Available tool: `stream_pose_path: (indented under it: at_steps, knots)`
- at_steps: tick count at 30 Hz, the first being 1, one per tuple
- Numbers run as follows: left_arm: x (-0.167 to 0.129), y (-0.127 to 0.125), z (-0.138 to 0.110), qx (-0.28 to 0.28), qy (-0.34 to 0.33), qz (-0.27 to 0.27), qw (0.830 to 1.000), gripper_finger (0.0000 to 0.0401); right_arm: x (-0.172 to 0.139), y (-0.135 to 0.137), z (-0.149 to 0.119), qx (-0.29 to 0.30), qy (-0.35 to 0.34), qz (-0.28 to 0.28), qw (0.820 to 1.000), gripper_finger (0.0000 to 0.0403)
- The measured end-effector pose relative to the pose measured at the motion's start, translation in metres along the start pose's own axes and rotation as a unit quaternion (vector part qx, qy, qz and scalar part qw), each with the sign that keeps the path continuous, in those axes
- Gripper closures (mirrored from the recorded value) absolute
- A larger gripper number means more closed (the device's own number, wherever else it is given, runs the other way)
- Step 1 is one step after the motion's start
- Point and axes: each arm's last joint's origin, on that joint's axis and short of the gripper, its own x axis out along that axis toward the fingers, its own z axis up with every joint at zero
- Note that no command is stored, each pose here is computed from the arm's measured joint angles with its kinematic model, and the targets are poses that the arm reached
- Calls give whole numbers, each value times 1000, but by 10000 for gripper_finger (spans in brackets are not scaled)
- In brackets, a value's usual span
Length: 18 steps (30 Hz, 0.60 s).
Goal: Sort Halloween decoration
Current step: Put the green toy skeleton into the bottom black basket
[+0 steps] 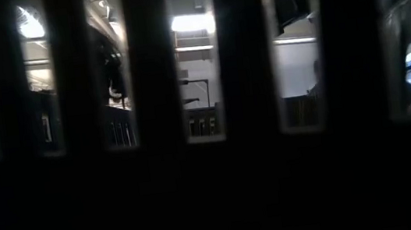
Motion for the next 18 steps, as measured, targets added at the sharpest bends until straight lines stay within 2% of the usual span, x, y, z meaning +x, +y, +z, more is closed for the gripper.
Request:
stream_pose_path:
  at_steps: [4,8,13,18]
  knots:
    - [-9,-7,-8,22,36,-9,999,396,0,0,0,0,0,0,1000,254]
    - [-19,-17,-23,77,91,-31,992,397,0,0,0,0,0,0,1000,254]
    - [-26,-28,-51,129,157,-50,978,399,0,0,0,0,0,0,1000,254]
    - [-32,-40,-87,186,212,-72,957,399,0,0,0,0,0,0,1000,254]
